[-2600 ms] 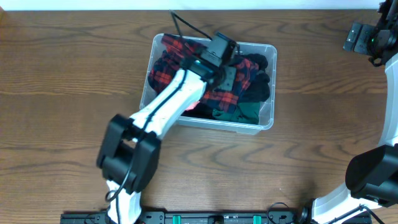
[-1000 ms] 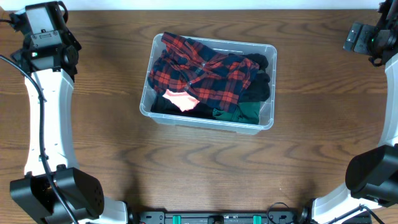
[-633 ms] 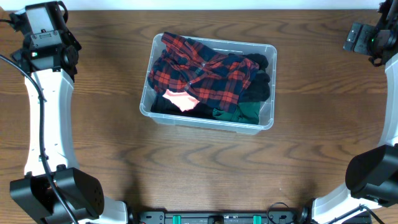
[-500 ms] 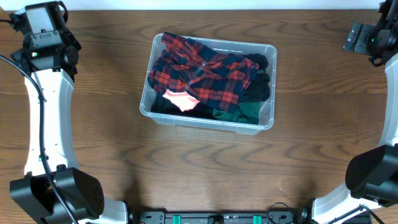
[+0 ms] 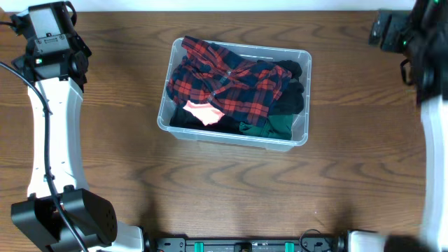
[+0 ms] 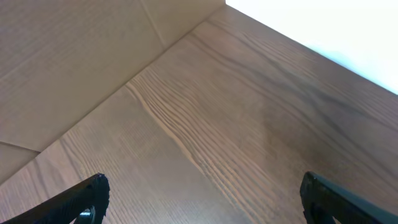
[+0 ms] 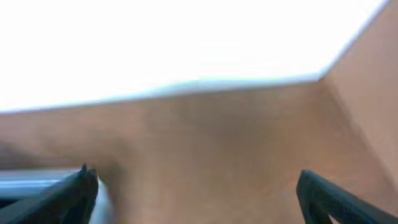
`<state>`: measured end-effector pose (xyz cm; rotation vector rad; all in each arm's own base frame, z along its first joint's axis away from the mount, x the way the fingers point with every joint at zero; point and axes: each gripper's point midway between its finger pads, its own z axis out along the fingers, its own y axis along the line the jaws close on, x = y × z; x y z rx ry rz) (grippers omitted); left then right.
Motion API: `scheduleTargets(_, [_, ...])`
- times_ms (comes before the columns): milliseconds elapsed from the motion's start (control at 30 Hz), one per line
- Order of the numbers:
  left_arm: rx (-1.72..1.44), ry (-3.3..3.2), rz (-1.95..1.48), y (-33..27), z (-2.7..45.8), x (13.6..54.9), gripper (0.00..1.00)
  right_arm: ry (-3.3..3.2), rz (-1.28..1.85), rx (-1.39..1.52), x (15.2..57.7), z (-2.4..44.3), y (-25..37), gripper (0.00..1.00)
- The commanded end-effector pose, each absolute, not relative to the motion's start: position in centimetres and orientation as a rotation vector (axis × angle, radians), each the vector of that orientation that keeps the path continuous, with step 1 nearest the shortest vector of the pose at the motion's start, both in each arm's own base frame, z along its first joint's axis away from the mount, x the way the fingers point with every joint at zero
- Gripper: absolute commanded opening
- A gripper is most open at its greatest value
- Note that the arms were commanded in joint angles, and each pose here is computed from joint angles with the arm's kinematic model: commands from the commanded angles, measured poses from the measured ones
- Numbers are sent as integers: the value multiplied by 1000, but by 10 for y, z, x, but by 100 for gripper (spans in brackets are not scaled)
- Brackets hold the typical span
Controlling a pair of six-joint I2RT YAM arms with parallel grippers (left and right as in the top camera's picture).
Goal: Pack container
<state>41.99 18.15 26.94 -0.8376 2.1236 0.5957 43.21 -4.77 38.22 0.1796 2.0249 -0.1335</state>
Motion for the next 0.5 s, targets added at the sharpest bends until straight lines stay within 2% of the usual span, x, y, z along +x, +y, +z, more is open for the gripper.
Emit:
scheduleTargets(0, [-852,2116,598,184,270,419,98,1875,-91,100,402,410,-21,99])
scheduleTargets(100, [-852,2116,598,184,270,419,98,1719,-31,55,377,416,-5,99])
scheduleTargets(200, [-852,2116,598,184,270,419,98,1612,63,-27,348,398,13,99])
scheduleTargets(467, [-852,2116,598,184,270,419,98,1521,144,-54,290,283,24,99])
